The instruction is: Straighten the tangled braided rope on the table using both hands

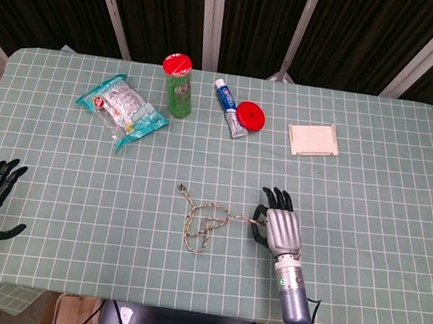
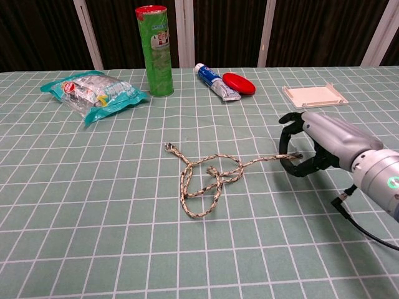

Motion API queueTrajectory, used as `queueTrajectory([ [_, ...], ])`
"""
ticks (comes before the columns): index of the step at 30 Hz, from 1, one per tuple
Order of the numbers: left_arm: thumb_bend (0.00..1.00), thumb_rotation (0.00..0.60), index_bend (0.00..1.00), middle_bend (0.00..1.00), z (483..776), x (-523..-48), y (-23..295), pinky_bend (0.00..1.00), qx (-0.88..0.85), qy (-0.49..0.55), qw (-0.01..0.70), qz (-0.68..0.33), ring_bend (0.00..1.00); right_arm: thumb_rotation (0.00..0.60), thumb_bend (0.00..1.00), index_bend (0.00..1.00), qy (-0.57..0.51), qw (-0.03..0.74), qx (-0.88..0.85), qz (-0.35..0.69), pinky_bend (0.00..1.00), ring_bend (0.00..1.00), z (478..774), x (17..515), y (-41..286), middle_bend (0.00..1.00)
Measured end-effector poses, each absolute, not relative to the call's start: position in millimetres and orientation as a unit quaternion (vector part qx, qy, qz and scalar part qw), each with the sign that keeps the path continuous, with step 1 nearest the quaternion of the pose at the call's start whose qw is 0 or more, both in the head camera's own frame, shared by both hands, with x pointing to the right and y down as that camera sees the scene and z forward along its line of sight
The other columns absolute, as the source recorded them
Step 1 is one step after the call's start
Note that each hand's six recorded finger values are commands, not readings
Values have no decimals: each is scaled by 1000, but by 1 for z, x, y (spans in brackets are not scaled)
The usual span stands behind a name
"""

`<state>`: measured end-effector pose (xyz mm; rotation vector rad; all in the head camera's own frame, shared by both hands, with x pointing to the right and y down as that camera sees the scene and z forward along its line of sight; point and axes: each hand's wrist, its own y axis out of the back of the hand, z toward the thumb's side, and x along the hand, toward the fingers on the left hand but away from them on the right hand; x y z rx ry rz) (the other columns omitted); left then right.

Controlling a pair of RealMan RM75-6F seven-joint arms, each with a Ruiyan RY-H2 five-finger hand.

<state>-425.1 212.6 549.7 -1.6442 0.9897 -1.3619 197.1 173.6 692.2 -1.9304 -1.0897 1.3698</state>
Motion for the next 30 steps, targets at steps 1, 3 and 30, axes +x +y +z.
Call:
queueTrajectory([
  [1, 129, 600, 113, 0, 551, -419, 209, 0, -650, 385, 385, -531, 0, 600, 480, 606, -404, 266, -714, 507, 0, 0, 690, 198, 172, 151],
  [3, 174, 600, 175, 0, 554, -409, 204, 0, -658, 380, 384, -525, 0, 600, 481, 606, -404, 266, -712, 508, 0, 0, 687, 201, 171, 150],
  [30, 399, 600, 436, 116, 675, -170, 117, 0, -722, 203, 486, -449, 0, 600, 489, 608, -408, 249, -702, 528, 0, 0, 681, 232, 167, 151],
])
